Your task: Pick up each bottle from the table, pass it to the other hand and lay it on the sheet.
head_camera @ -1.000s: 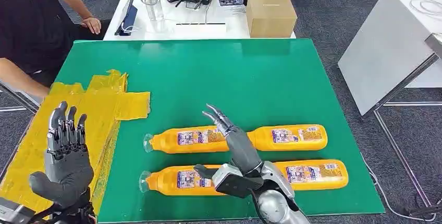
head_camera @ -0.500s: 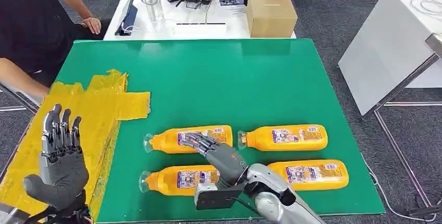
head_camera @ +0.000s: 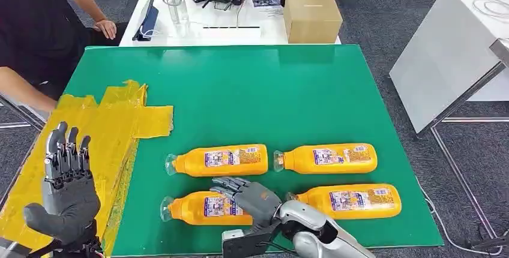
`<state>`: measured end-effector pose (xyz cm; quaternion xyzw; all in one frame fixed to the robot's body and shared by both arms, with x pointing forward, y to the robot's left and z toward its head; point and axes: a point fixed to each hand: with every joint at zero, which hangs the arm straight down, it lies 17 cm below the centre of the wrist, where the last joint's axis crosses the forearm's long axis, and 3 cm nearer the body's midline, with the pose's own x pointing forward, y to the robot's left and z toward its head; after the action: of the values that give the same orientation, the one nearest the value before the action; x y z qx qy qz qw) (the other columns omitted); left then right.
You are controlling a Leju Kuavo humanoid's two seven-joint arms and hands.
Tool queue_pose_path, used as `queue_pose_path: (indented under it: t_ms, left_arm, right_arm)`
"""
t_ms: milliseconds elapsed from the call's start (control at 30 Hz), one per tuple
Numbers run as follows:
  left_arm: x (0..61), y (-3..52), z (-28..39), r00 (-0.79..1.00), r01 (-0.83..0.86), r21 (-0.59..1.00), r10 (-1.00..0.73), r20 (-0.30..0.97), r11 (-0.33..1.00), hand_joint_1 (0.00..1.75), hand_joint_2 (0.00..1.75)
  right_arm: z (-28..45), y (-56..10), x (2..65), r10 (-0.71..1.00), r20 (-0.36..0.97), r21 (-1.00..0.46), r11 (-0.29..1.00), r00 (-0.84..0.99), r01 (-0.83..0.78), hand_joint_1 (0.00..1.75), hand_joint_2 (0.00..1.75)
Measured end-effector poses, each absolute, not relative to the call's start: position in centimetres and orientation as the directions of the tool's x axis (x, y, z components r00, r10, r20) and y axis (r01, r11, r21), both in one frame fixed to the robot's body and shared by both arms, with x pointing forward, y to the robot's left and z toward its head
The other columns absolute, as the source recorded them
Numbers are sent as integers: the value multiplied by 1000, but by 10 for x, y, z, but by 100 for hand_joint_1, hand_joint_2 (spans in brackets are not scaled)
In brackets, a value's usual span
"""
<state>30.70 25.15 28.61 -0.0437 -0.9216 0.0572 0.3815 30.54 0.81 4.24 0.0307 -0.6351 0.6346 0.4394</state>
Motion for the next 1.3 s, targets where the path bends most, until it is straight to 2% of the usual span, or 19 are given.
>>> queue_pose_path:
  t_ms: [500, 700, 900, 933, 1067, 1100, 1133, 1300]
  left_arm:
    - [306, 256, 285, -705, 28, -150, 126, 697, 988, 0, 0]
    - [303, 255, 280, -695, 24, -159, 131, 707, 987, 0, 0]
    - [303, 255, 278, -685, 27, -170, 142, 715, 985, 0, 0]
    - [303, 255, 278, -683, 25, -171, 142, 716, 985, 0, 0]
    - [305, 256, 279, -683, 22, -176, 143, 716, 984, 0, 0]
    - [305, 256, 279, -683, 22, -176, 143, 716, 984, 0, 0]
    - [306, 256, 279, -684, 22, -176, 143, 716, 984, 0, 0]
    - [307, 257, 280, -684, 24, -184, 150, 714, 983, 0, 0]
  right_arm:
    - [15, 5, 302, 571, 509, -811, 67, -644, -581, 0, 175]
    - [3, 5, 314, 641, 330, -892, -30, -693, -452, 0, 175]
    - [-17, 4, 328, 652, 156, -917, -184, -742, -354, 0, 175]
    - [-20, 3, 331, 648, 133, -915, -210, -750, -343, 16, 175]
    - [-36, 0, 337, 626, 71, -893, -307, -777, -329, 16, 175]
    - [-37, 0, 340, 622, 58, -890, -321, -781, -322, 140, 175]
    - [-38, 0, 342, 619, 49, -888, -332, -784, -318, 175, 175]
    - [-43, -2, 348, 604, 26, -868, -381, -797, -317, 175, 175]
